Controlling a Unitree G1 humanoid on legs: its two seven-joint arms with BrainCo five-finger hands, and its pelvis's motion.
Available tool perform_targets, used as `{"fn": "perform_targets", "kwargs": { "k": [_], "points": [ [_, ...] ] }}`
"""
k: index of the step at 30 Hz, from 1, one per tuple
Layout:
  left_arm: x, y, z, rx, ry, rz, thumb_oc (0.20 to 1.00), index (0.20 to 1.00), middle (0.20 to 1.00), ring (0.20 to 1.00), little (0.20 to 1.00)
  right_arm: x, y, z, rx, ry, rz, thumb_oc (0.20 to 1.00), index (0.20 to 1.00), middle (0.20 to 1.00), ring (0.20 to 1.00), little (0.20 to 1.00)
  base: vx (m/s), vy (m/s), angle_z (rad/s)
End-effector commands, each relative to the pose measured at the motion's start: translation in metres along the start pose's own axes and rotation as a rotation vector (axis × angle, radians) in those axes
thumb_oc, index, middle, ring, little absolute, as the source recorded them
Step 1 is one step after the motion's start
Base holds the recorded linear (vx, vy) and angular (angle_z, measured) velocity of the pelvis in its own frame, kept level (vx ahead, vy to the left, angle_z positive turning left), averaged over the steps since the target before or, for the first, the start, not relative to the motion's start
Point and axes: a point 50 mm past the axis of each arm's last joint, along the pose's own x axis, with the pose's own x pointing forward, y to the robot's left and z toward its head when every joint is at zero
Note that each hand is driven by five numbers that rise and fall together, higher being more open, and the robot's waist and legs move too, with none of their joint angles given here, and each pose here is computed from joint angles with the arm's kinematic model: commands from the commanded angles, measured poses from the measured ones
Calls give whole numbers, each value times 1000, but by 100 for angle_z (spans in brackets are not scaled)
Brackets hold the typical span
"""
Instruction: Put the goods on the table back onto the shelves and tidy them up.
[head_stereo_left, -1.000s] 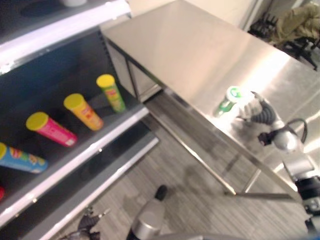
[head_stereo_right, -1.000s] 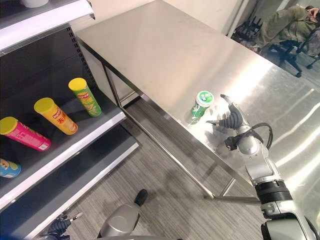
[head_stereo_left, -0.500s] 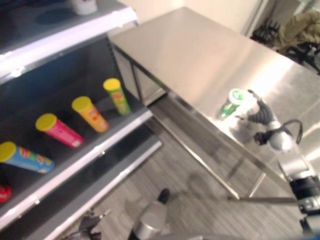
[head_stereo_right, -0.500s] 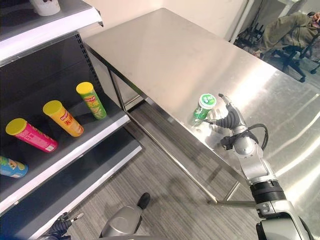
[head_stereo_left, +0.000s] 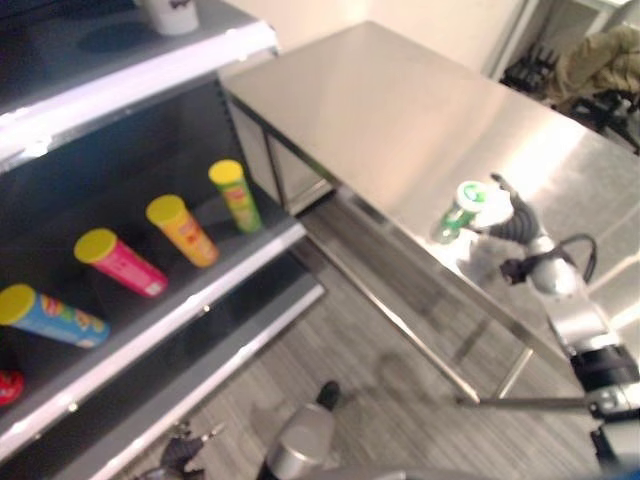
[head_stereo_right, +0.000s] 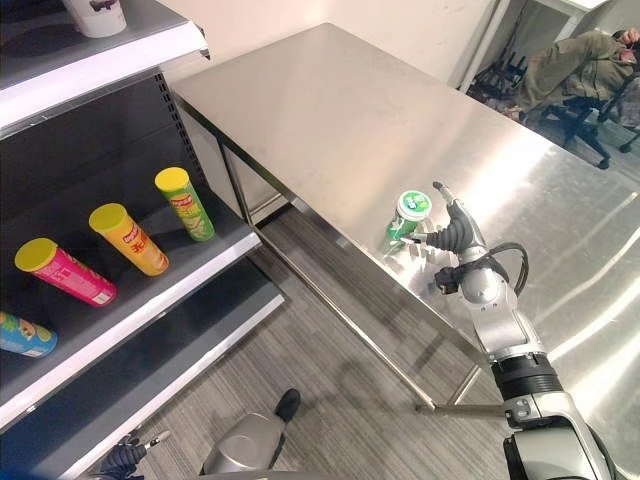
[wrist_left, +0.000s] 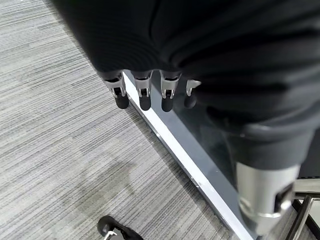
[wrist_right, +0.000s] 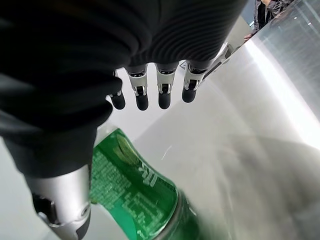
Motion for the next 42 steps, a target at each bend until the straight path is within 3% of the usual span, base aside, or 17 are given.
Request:
{"fn": "perform_targets", "kwargs": {
  "k": [1,4,5,6,17,25,30,34,42],
  "points": [
    [-2,0,-5,104,8,-12,1000,1000,1000,1000,1000,13,-11,16,-35,-62,-37,1000,1000,1000,1000,1000,0,0,0],
    [-2,1,-6,109,10,-14,1000,1000,1000,1000,1000,16,-8,19,-35,-69,-25,1000,1000,1000,1000,1000,0,0,0],
    [-2,0,-7,108,12,-15,1000,1000,1000,1000,1000,17,-6,20,-32,-65,-11,366,366,366,366,366,0,0,0],
    [-2,0,-7,108,11,-16,1000,1000,1000,1000,1000,19,-4,21,-33,-70,-4,200,200,200,200,200,0,0,0],
    [-2,1,-5,106,5,-11,1000,1000,1000,1000,1000,22,-2,33,-20,-117,33,200,200,200,200,200,0,0,0],
    [-1,3,-4,94,2,-1,1000,1000,1000,1000,1000,20,-21,44,-13,-176,-26,200,200,200,200,200,0,0,0],
    [-1,8,-1,89,1,9,1000,1000,1000,1000,1000,15,-37,69,42,-299,-78,200,200,200,200,200,-24,14,1],
    [1,14,18,37,-79,24,1000,1000,1000,1000,1000,10,-57,119,81,-533,-116,200,200,200,200,200,31,-74,45],
    [2,-9,9,39,-49,-47,1000,1000,1000,1000,1000,-10,-115,122,62,-597,-300,200,200,200,200,200,-58,-74,120]
  ]
}}
